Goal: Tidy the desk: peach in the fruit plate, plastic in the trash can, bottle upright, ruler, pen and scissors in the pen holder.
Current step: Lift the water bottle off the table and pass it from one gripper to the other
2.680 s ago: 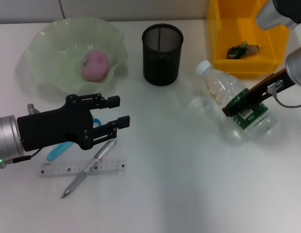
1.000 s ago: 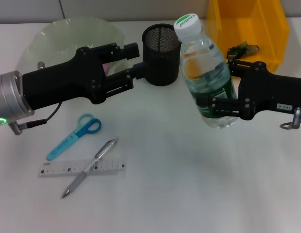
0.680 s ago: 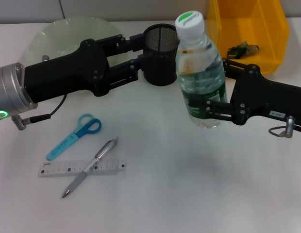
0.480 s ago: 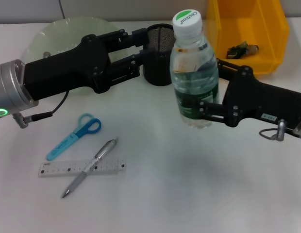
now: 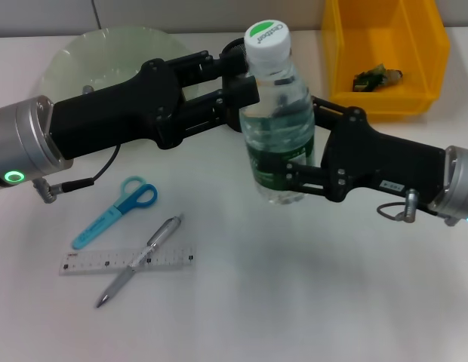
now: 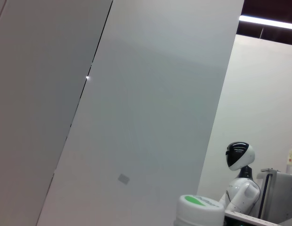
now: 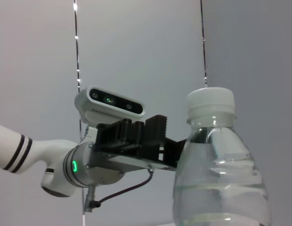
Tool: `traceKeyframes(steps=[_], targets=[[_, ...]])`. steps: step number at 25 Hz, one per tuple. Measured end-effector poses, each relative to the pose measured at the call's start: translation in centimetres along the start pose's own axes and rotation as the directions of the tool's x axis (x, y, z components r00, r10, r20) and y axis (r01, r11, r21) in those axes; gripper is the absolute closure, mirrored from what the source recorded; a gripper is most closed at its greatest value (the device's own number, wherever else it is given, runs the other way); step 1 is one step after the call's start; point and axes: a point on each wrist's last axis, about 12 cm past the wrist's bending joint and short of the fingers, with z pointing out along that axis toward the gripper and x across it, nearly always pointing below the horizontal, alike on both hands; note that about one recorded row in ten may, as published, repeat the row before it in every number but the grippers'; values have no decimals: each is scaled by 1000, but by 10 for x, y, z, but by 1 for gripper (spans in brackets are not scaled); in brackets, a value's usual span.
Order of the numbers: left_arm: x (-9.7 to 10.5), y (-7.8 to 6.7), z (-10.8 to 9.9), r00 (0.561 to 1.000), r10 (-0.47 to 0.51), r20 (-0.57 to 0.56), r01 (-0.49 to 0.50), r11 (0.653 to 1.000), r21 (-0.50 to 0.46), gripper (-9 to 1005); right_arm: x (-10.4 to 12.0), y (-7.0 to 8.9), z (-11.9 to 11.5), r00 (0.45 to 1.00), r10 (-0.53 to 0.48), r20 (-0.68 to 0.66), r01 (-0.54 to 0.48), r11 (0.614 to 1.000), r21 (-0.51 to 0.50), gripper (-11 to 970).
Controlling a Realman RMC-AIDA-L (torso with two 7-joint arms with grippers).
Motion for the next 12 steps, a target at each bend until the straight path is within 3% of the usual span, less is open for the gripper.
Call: traceKeyframes(steps=[12], targets=[[4,0,1,1000,-20,4,20,1000,2,466,2,3,17,1000,17,-13,-18,998,-61,208]])
